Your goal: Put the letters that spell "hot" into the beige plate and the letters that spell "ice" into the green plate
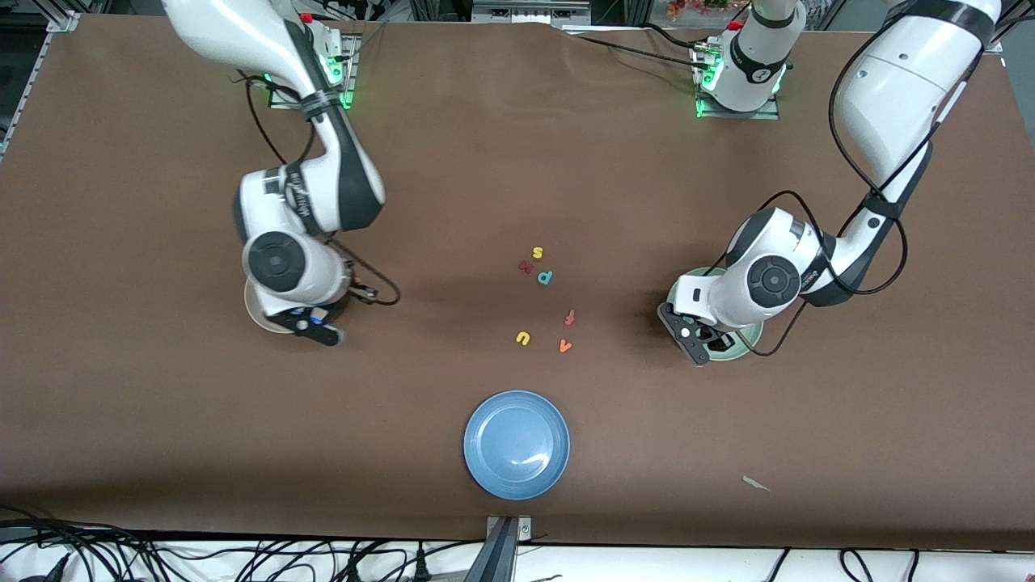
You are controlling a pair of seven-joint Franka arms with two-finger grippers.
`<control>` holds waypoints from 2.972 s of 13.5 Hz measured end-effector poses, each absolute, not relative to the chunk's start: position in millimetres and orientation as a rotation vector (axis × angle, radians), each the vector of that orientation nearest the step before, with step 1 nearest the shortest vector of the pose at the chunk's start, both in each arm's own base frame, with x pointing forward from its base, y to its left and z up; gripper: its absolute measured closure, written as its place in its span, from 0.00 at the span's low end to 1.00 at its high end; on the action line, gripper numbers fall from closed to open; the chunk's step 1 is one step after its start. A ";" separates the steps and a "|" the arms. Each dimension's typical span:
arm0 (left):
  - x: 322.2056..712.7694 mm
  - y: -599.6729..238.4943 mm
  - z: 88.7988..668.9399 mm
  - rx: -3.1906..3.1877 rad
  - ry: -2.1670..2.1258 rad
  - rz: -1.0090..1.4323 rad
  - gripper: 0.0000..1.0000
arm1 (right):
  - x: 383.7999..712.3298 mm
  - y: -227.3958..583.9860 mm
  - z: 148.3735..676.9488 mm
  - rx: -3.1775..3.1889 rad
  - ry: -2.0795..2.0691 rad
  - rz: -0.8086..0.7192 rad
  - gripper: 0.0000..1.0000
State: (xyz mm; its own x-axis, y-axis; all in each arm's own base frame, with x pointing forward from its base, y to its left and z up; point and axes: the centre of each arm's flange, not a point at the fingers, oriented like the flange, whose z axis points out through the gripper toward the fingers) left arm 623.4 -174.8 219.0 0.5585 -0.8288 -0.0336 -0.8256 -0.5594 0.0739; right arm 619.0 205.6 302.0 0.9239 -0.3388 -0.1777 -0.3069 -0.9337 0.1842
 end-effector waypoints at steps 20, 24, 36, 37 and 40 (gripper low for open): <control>602.5 -154.3 541.2 3.124 -0.664 -0.101 0.00 | 608.3 63.2 318.0 3.091 -0.400 -0.286 0.00; 599.7 -100.0 573.0 3.105 -0.428 -0.037 0.00 | 624.1 43.0 444.9 3.126 -0.423 -0.311 0.00; 539.3 -65.6 578.3 3.155 -0.354 0.122 0.00 | 641.8 34.2 535.8 3.052 -0.268 -0.210 0.00; 540.4 -66.3 580.6 3.156 -0.355 0.104 0.00 | 642.8 33.6 538.6 3.055 -0.234 -0.199 0.00; 547.4 -66.6 594.5 3.156 -0.352 0.050 0.00 | 643.5 20.2 544.8 3.084 -0.231 -0.149 0.00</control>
State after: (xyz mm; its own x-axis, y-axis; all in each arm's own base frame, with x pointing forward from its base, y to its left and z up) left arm 547.4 -66.6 594.5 0.9749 -0.2208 0.0276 -0.2198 -0.9748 -0.0376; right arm 643.5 20.2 544.8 0.9843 -0.1507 -0.0923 -0.1463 -0.9878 0.0524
